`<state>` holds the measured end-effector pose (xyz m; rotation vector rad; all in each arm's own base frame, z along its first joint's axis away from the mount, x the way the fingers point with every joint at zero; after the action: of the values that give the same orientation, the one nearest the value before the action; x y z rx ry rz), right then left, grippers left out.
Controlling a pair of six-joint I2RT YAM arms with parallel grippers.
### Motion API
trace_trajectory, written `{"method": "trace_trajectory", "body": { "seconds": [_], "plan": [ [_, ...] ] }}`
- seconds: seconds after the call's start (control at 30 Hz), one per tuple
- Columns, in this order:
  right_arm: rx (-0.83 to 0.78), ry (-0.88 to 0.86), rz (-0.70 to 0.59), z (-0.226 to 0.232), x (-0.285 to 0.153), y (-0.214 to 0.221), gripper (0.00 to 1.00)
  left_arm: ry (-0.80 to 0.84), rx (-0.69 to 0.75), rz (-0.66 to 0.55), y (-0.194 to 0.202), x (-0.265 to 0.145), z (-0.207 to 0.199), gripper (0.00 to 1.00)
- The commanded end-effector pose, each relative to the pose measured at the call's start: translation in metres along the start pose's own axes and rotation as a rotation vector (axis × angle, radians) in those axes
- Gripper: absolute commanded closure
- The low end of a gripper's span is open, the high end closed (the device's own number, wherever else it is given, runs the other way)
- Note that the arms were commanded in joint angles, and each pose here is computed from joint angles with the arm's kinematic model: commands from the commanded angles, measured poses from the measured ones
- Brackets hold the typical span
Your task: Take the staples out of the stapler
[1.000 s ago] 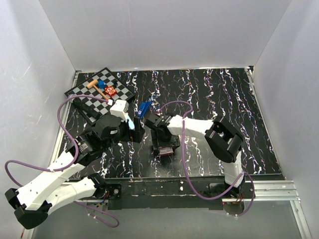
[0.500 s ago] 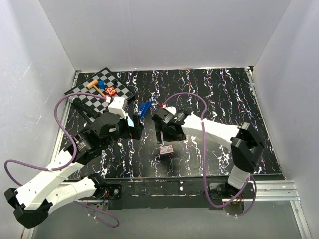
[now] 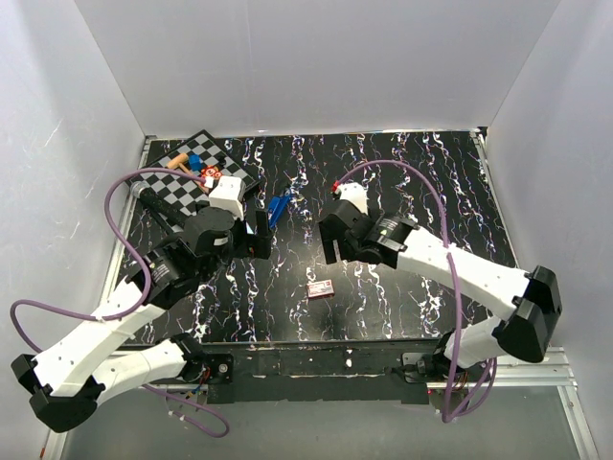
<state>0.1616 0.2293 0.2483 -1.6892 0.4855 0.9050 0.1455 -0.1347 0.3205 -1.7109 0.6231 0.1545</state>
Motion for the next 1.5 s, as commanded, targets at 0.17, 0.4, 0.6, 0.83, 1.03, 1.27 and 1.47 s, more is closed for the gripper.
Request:
{"method": "trace_trajectory", "body": {
  "seconds": [0.17,0.4,0.6,0.83,1.03,1.27,1.47],
  "plan": [
    [-0.053,0.218,-0.175,-0.042,-0.036,-0.014,0.06,0.009,-0.021,-0.094,-0.021,0.002,-0.008,0.02],
    [0.009,0.363,-0.250,-0.073,-0.061,-0.019,0.03,0.002,-0.016,-0.125,-0.031,0.009,-0.014,0.02],
    [0.123,0.335,-0.268,-0.105,-0.067,-0.018,0.03,0.034,-0.001,-0.126,-0.038,0.018,-0.024,0.02],
    [0.194,0.298,-0.244,-0.128,-0.062,-0.020,0.03,0.072,0.014,-0.129,-0.045,0.027,-0.034,0.02],
    [0.186,0.312,-0.219,-0.128,-0.055,-0.029,0.03,0.089,0.016,-0.146,-0.049,0.025,-0.036,0.02],
    [0.208,0.255,-0.262,-0.124,-0.059,-0.039,0.03,0.100,0.020,-0.169,-0.053,0.019,-0.034,0.02],
    [0.213,0.249,-0.285,-0.126,-0.064,-0.040,0.03,0.093,0.020,-0.192,-0.054,0.013,-0.030,0.02]
  ]
}}
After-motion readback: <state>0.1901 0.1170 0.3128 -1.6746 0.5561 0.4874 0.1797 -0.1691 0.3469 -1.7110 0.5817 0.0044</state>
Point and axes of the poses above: each gripper's point midway between its finger pads, its own x axis out along the fingers, its own z axis along the line the jaws close on, y = z × x, the point moved 10 cm from there along -x, back along the fingers, and after that the axes turned 6 degrees about -x, right-handed, at the moved point
